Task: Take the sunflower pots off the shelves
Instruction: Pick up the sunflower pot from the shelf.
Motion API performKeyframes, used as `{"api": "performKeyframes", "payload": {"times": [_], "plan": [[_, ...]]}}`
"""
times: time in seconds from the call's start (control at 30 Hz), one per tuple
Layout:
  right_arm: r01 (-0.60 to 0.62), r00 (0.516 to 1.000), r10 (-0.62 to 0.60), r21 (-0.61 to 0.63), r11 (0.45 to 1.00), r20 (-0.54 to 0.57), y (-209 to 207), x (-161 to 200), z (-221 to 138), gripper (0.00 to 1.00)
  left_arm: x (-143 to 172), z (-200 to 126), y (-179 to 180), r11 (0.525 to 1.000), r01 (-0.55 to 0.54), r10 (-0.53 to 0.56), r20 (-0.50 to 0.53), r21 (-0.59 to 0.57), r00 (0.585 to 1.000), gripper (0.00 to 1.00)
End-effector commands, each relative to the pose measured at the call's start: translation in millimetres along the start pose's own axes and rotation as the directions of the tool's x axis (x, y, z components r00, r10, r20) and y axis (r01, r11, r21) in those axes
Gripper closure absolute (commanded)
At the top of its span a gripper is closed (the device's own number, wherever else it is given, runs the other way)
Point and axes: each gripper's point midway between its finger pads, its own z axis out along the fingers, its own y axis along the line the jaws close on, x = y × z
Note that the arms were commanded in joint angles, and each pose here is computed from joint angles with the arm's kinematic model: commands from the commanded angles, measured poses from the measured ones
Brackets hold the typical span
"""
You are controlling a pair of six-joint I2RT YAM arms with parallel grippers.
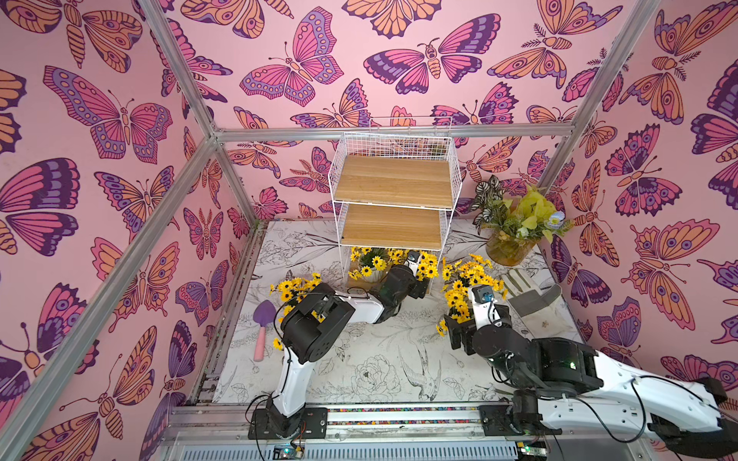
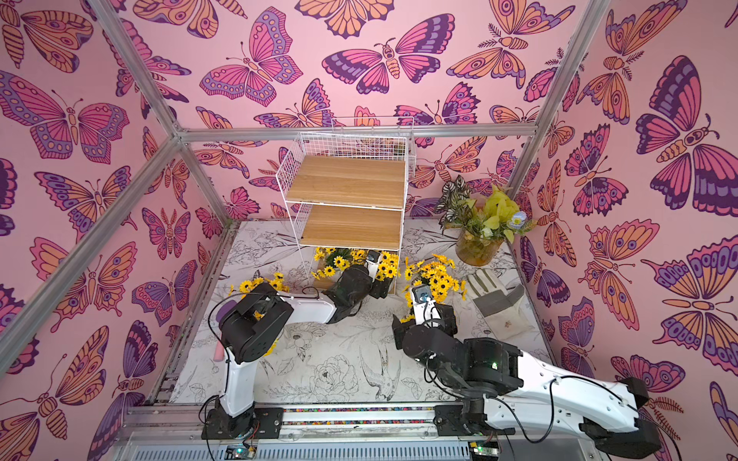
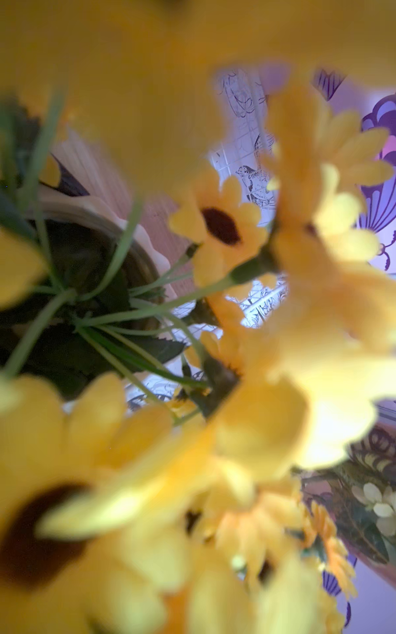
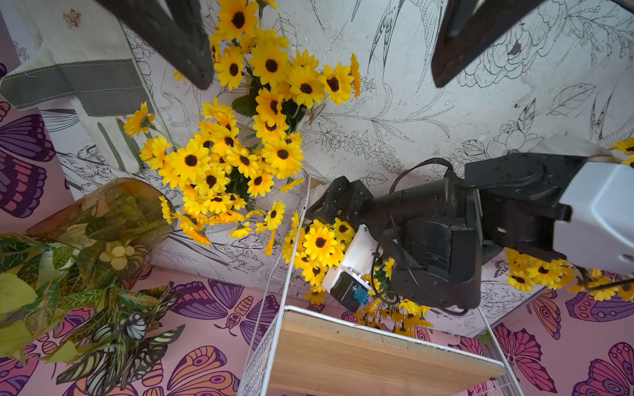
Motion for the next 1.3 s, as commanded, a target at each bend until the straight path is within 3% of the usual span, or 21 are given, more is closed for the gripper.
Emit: {"api": "performKeyframes", "payload": {"times": [0.0,0.37,0.83,1.27], "plan": [[-0.007,1.0,0.007,0.019,1.0,0.008,-4,1,1,0.01,-2,-13,-11,0.999,-0.006,0.005,0.033,0.031,0.999,0.43],[0.011,1.0,-0.011,0.041,0.999,0.015,-7,1,5,0.01,1,-55,-19,0.998,-0.048,0.043,0.114,0.035,0.993,0.45],[0.015,1.0,-0.015,0.053,0.998,0.013,-4,-1,11,0.01,14,-102,-51,0.98,-0.113,0.083,0.182,0.162,0.98,0.48],[-0.004,0.998,-0.003,0.119,0.993,0.058,-24,-11,3,0.01,-1,-157,-87,0.951,-0.144,0.076,0.247,0.272,0.966,0.49]]}}
